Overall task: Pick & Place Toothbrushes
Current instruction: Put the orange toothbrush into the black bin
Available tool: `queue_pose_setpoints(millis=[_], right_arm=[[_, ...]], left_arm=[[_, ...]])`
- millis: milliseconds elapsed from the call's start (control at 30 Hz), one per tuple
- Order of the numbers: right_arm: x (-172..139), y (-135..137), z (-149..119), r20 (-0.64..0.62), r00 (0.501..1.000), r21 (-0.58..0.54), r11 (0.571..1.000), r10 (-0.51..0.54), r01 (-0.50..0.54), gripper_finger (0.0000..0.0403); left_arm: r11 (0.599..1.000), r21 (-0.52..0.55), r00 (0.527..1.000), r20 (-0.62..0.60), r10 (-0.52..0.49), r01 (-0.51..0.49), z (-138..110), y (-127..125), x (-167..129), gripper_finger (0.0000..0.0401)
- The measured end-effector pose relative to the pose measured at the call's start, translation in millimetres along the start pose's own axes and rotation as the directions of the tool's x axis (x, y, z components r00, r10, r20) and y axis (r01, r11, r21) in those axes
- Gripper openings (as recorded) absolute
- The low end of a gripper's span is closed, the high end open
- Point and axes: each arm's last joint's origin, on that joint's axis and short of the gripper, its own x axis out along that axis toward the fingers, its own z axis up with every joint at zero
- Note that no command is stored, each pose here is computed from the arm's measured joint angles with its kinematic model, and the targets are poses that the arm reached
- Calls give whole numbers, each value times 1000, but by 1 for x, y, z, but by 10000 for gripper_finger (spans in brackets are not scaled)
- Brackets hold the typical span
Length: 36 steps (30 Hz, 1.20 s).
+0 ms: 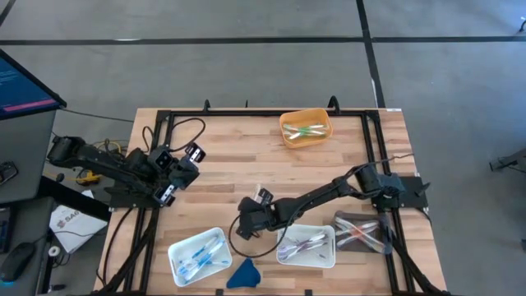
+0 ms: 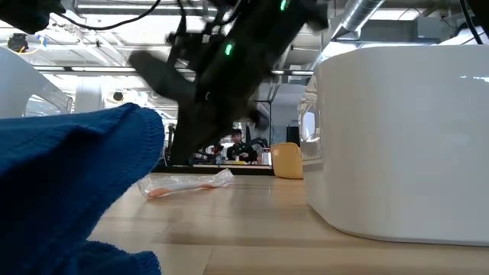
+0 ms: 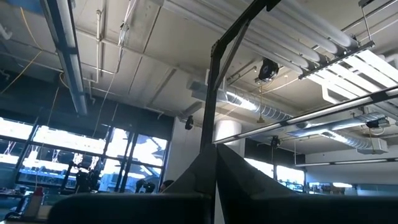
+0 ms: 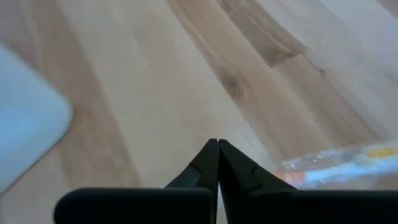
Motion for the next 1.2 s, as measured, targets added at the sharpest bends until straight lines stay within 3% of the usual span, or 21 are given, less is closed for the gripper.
queue_pose_setpoints(millis=[100,400,700,967,1200], right_arm=[[7,1,-13,-18,999,-27,999,-38,38,0],[18,2,-14,-34,999,-8,1000,9,-9,0],[14,1,-21,-121,993,-148,989,-12,-7,0],[2,-8,-21,-255,957,-305,951,-138,56,0],[-12,-20,-27,-326,883,-493,858,-338,146,0]], left_arm=[[1000,0,1000,0,0,0,0,0,0,4],[1000,-1,1000,-2,0,0,0,0,0,4],[1000,-1,1000,-2,0,0,0,0,0,4],[1000,-1,1000,-4,0,0,0,0,0,4],[1000,-1,1000,-6,1,-1,-1,0,0,4]])
